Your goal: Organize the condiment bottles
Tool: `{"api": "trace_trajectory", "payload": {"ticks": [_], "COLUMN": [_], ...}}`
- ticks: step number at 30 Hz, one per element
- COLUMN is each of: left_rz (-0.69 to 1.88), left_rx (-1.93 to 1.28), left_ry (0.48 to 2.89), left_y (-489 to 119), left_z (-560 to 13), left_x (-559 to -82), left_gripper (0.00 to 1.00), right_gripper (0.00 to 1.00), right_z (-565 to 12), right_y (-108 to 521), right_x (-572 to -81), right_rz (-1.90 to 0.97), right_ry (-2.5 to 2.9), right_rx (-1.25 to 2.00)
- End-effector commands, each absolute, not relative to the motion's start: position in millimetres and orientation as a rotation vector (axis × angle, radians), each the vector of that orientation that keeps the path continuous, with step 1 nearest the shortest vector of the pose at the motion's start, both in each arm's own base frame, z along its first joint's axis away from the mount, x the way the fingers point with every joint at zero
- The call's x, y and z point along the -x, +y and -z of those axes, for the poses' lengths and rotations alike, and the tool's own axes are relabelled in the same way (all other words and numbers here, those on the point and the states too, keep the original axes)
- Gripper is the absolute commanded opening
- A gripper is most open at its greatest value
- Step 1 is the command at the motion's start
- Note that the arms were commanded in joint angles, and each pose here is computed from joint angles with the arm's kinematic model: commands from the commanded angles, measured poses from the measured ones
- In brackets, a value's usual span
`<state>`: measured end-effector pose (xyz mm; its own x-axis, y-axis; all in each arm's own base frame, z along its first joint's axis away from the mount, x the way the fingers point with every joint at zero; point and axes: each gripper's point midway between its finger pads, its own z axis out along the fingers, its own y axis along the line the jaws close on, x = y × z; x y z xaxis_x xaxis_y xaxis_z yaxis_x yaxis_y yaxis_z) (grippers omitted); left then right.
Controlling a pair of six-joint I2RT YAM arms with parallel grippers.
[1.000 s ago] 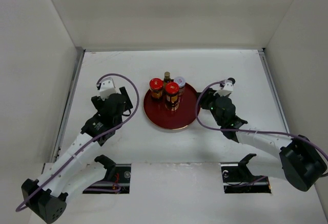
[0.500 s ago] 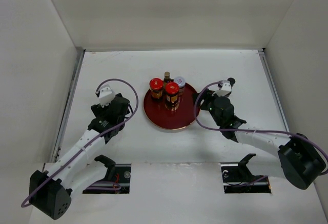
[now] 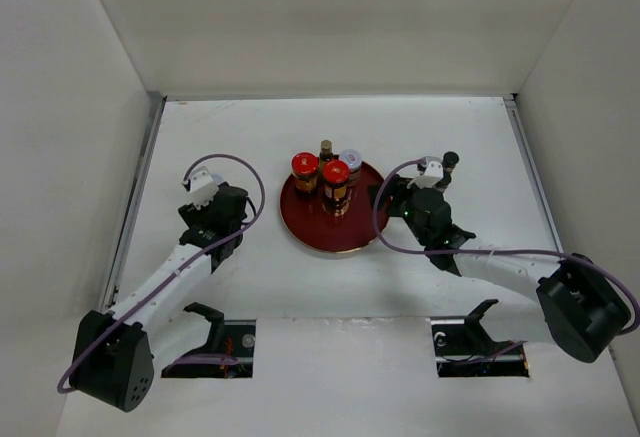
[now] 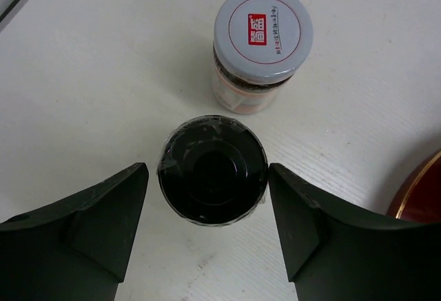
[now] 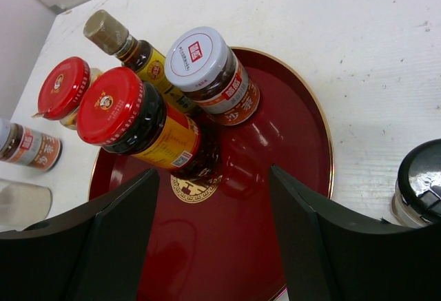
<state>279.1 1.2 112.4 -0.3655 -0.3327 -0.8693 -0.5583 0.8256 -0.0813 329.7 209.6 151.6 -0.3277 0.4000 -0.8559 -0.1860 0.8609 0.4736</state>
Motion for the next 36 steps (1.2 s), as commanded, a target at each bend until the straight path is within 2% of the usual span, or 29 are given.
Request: {"api": "trace_trajectory", "payload": {"ticks": [1, 6, 9, 16, 22, 28, 36], "left_rz": [-0.233, -0.203, -0.166, 0.056, 0.203, 0.266, 0.224], "left_rx": [0.685, 0.684, 0.649, 0.508, 0.35, 0.241, 0.231], "left_ry": [1.95, 1.917, 1.906, 1.827, 1.836, 1.863, 1.926], "left_y": [-1, -3, -12, -73, -151, -206, -213], "left_z": [-111, -120, -138, -207, -228, -213, -169], "left_x": [-290, -291, -291, -292, -307, -328, -345], "left_gripper": [0.67, 0.41, 0.35, 0.34, 0.34, 0.34, 0.34], "right_gripper": [0.71, 0.72, 0.72, 0.72, 0.72, 0.72, 0.72], "right_z": [-186, -185, -184, -178, -178, -181, -181], "right_y": [222, 221, 222, 224, 224, 223, 223], "right_x": [-336, -335, -335, -337, -337, -336, -336], "right_rz": [-0.658, -0.656, -0.658, -0.656, -0.651, -0.658, -0.651], "right_ry": [1.723, 1.724, 1.724, 1.742, 1.745, 1.736, 1.735], "right_rx": [-0.147, -0.147, -0.15, -0.15, -0.146, -0.15, -0.144]}}
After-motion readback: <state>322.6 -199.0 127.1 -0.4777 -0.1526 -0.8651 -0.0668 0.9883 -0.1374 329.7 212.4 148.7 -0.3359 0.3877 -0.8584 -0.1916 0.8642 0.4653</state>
